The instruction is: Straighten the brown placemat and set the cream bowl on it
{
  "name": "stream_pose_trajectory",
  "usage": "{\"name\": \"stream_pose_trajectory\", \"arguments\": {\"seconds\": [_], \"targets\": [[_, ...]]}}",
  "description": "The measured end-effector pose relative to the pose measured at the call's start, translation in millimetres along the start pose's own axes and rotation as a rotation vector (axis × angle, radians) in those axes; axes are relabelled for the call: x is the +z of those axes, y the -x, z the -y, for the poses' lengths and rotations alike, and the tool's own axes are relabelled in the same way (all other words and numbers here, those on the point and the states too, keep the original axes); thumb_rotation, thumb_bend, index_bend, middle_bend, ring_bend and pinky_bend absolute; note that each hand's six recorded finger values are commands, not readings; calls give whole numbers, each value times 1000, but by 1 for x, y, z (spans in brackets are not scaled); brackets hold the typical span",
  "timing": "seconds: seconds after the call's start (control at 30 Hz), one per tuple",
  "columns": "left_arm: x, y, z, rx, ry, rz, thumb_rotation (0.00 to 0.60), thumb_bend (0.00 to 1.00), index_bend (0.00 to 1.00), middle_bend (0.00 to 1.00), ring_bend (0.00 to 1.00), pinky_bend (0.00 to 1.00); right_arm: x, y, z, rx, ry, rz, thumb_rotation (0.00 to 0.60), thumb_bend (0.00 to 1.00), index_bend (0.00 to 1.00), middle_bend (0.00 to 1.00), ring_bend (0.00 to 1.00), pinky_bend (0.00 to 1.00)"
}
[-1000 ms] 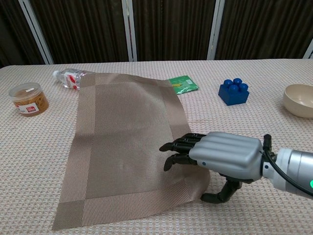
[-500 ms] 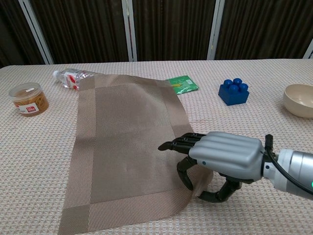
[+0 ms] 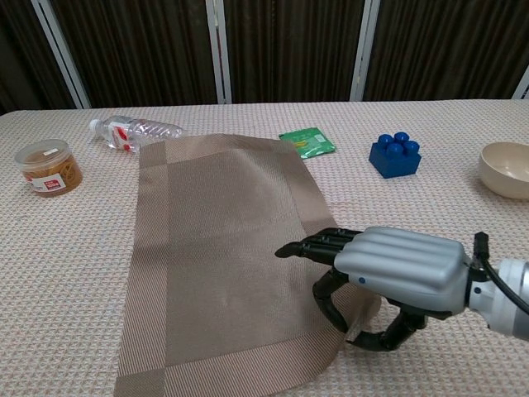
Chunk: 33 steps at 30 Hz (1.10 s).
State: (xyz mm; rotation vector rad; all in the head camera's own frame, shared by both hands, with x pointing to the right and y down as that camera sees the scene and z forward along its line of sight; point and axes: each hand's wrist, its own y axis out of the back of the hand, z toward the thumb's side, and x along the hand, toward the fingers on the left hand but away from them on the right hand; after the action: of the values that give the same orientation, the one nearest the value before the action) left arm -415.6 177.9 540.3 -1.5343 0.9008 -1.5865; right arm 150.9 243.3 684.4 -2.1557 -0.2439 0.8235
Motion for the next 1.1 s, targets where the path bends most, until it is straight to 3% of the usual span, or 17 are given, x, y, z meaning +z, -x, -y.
{"name": "stream_pose_trajectory", "arguments": {"seconds": [0.2,0.33,0.43,0.67,0.9,1.1], "targets": [[0,2,0,-3,3,3,600,227,0,0,0,0,-7,-34,-6,0,-46,-5,600,366,671,0,0,0],[3,3,-1,0,7,11,600,228,0,0,0,0,-21,-68,-12,14,-137,5,600,366,676,0,0,0],[4,5,-1,1,9,16,600,228,0,0,0,0,-35,-97,-21,29,-246,15,600,366,679,0,0,0],[10,7,1,-4,5,30,600,228,0,0,0,0,-84,-154,-54,73,-647,77,600,366,680,15,0,0],[11,7,2,-2,-2,29,600,228,0,0,0,0,-124,-159,-77,97,-883,114,600,366,679,33,0,0],[6,5,3,-5,-6,13,600,228,0,0,0,0,-142,-139,-88,105,-1092,45,600,366,679,42,0,0]]}}
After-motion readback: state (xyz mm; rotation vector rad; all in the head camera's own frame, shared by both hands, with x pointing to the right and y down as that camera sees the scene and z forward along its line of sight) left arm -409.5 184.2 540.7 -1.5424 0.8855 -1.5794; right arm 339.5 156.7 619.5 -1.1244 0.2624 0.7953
